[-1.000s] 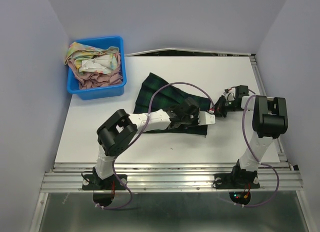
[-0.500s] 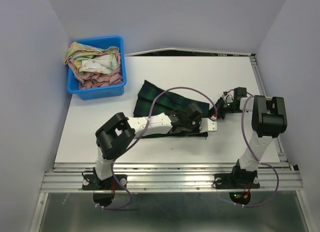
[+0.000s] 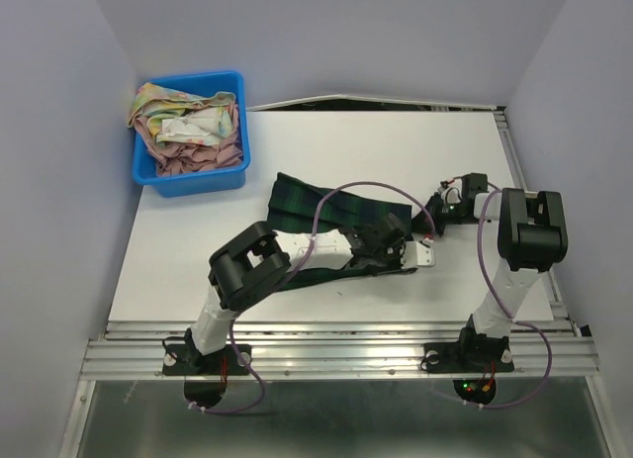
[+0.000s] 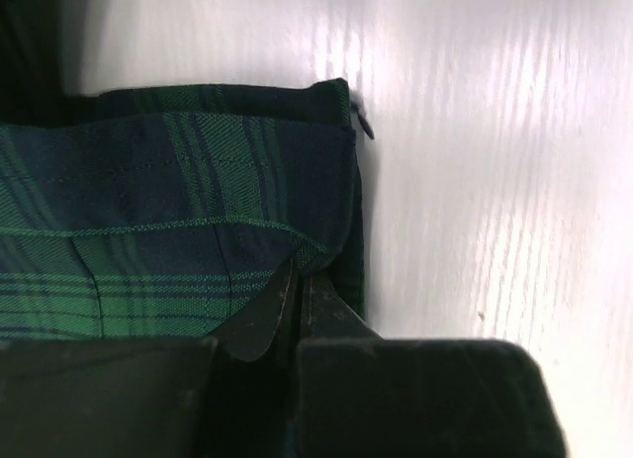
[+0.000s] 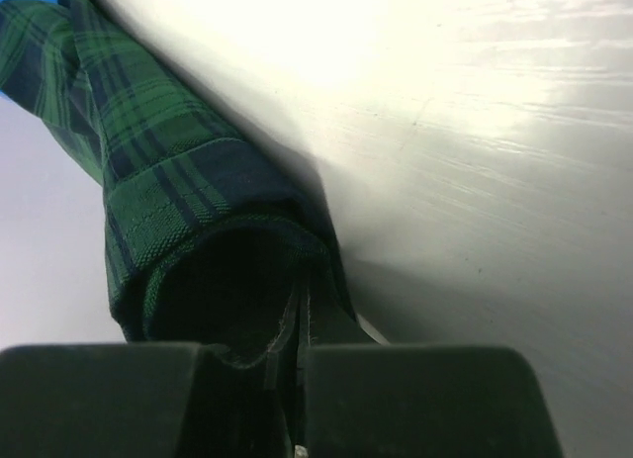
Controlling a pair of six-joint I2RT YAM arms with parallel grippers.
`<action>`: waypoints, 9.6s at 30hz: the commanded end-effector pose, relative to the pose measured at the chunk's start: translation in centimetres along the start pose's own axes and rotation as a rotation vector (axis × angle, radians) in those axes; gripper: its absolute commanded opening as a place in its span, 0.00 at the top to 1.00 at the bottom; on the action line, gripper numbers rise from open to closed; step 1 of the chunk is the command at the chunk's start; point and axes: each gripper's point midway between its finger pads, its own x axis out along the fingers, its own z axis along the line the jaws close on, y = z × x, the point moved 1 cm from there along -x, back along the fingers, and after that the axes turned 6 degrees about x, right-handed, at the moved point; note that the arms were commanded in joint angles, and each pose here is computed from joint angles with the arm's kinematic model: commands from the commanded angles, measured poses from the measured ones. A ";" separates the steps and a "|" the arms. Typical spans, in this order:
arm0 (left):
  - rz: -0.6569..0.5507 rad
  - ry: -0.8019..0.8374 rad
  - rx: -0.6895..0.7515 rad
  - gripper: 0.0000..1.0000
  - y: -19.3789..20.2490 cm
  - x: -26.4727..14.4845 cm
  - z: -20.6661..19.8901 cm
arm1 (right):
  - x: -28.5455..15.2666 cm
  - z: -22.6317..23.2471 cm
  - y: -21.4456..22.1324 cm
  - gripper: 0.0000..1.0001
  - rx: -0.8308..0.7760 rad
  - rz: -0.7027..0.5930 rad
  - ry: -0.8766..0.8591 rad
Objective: Fold and stack the skirts
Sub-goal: Fold the skirt
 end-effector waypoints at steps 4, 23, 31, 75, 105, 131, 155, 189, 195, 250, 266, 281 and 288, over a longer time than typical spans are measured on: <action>0.006 0.058 0.033 0.91 1.3 1.4 -1.7 | -2.8 0.5 0.1 0.97 -0.171 0.043 0.102; 0.035 0.139 0.209 0.87 5.0 -1.6 -4.9 | -5.3 14.2 0.2 0.69 -0.501 0.107 -0.173; 0.023 0.112 0.241 0.88 4.4 -2.5 -4.3 | 0.8 5.8 1.4 0.77 -0.506 0.235 0.017; 0.095 -0.211 -0.587 0.67 15.8 -7.5 17.3 | -0.9 -0.3 13.9 0.63 -0.414 0.628 0.050; -0.213 -0.104 -0.621 0.68 8.6 -8.5 12.7 | 4.4 5.0 -6.7 0.52 -0.467 0.266 -0.252; 0.118 -0.469 0.299 0.01 11.1 -20.1 -0.8 | 2.3 6.5 12.1 0.50 -0.624 0.508 -0.067; 0.116 -0.388 0.380 0.02 6.7 -7.1 -5.0 | 6.3 -1.5 12.7 0.59 -0.457 0.613 0.082; 0.055 0.164 0.103 1.00 1.2 -12.9 -11.4 | 3.7 14.3 3.2 0.37 -0.736 0.286 -0.084; 0.002 0.429 -0.023 1.00 -0.5 -14.6 -12.5 | 6.3 12.5 0.5 0.37 -0.750 0.241 -0.018; 0.041 0.274 -0.242 1.00 4.1 -14.8 4.5 | 10.6 2.8 14.1 0.86 -0.652 0.623 -0.042; 0.107 0.198 -0.253 1.00 9.6 -9.5 5.7 | 11.9 3.2 11.3 0.76 -0.706 0.534 0.066; 0.188 0.166 -0.279 0.88 12.9 -5.9 5.3 | 11.0 3.5 -3.4 0.62 -0.618 0.133 0.350; 0.188 0.165 -0.343 0.68 12.6 -5.8 7.8 | 4.1 4.2 -8.0 0.61 -0.560 -0.005 0.425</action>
